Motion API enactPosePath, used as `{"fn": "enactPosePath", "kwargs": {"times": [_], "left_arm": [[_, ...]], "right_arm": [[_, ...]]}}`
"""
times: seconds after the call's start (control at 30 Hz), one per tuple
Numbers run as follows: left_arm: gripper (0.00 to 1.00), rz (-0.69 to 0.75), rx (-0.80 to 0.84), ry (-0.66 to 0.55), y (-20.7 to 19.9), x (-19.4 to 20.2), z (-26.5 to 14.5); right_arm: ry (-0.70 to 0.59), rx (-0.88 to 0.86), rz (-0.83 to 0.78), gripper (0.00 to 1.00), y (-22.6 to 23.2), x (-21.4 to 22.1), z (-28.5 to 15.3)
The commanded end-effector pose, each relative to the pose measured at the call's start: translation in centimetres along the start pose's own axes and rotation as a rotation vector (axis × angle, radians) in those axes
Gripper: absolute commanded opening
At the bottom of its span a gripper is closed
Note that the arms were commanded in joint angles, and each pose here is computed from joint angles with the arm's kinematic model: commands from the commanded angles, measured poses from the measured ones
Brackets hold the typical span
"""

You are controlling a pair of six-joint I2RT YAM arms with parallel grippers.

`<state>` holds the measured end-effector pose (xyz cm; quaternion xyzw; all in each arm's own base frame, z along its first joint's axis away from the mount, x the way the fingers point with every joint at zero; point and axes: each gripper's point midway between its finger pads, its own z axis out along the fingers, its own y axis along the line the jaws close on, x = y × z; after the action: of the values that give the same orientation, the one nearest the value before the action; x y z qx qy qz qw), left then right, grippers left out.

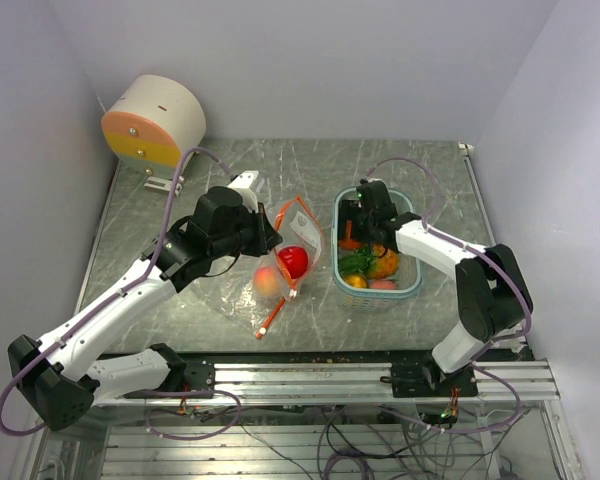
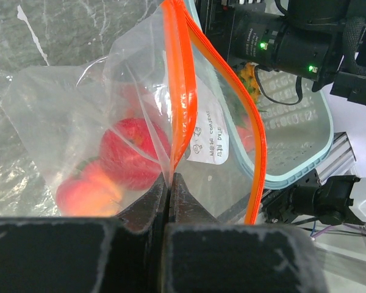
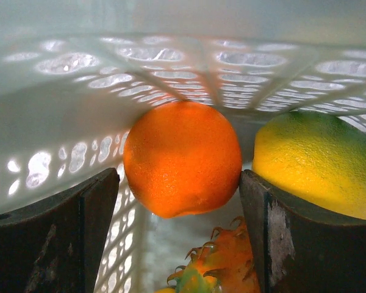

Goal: Place the food in the zip-top bag and seal the zipper
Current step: Pick up the fake fruit from the bin.

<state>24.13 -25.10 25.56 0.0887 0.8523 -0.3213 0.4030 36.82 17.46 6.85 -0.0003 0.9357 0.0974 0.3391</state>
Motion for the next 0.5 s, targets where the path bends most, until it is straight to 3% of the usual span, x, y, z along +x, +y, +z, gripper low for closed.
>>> {"fn": "enactPosePath", "kwargs": {"times": [0.0, 0.07, 0.23, 0.47], "left_arm": [[0.07, 0.021, 0.021, -0.021, -0.9, -1.2, -0.6], [0.07, 0.023, 0.022, -0.017, -0.9, -1.2, -0.6], [0.07, 0.021, 0.013, -0.010, -0.8, -1.1, -0.7], [0.07, 0.023, 0.010, -0.014, -0.7, -1.0, -1.2]], "right_arm": [[0.057, 0.057, 0.020, 0.79, -1.8, 3.3, 2.8], [0.055, 0.087, 0.025, 0.77, -2.4, 3.7, 3.2], [0.005, 0.114, 0.013, 0.56, -3.0, 2.8, 3.0], [-0.086, 0.075, 0.023, 0.53, -2.0, -0.7, -0.9]]}}
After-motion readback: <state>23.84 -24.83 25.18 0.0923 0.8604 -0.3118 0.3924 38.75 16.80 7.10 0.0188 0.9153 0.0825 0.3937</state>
